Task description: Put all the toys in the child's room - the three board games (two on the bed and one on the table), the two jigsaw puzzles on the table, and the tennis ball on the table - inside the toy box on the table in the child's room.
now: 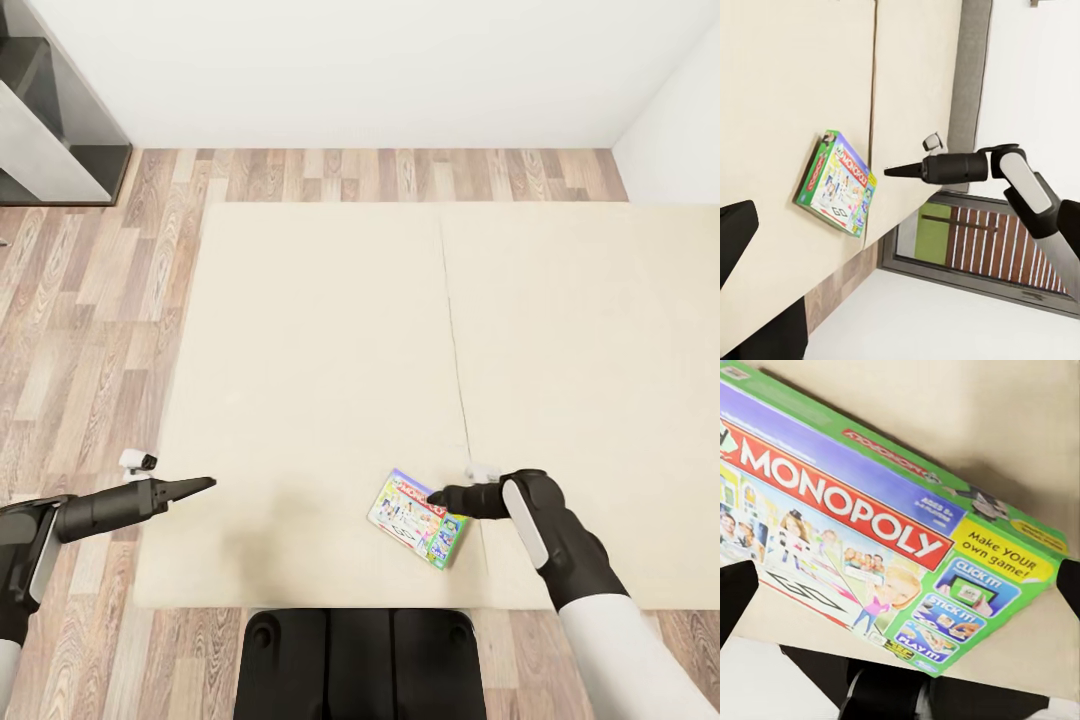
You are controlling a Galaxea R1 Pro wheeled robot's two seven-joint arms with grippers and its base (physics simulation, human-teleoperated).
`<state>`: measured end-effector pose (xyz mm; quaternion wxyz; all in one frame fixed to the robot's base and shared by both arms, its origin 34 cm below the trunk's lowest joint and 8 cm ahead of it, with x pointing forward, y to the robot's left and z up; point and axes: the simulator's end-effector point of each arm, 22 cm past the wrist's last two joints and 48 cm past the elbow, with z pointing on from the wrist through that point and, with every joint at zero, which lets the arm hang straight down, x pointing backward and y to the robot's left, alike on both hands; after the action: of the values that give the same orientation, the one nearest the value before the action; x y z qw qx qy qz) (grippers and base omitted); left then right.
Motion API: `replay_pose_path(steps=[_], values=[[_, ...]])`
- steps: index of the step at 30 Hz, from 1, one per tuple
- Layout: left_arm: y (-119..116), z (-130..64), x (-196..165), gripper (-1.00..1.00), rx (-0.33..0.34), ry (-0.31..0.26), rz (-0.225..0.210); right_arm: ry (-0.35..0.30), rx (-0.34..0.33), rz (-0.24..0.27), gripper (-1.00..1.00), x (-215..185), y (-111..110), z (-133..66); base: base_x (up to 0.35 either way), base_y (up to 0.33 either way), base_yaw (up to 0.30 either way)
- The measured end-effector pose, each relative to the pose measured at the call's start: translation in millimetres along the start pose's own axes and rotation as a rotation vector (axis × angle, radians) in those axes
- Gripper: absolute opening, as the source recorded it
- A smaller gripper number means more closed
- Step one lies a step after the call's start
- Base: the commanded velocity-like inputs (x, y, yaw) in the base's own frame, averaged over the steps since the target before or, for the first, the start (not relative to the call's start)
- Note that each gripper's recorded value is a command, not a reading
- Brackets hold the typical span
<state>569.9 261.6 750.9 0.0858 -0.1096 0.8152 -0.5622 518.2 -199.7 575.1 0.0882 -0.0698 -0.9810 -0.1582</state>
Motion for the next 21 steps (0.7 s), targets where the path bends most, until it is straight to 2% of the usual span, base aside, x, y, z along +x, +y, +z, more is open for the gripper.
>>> replay_pose_path(steps=[5,18,21], values=[[0,-0.8,0,1.00,-0.002,0.000,0.001,0.004,0.012,0.008,1.00,4,-10,-1.1,0.000,0.000,0.000],[0,-1.1,0,1.00,-0.002,0.000,0.001,0.015,0.020,0.014,1.00,10,-14,3.2,0.000,0.000,0.000],[0,-1.1,0,1.00,-0.002,0.000,0.001,-0.015,0.019,0.017,1.00,7,-16,8.6,0.000,0.000,0.000]])
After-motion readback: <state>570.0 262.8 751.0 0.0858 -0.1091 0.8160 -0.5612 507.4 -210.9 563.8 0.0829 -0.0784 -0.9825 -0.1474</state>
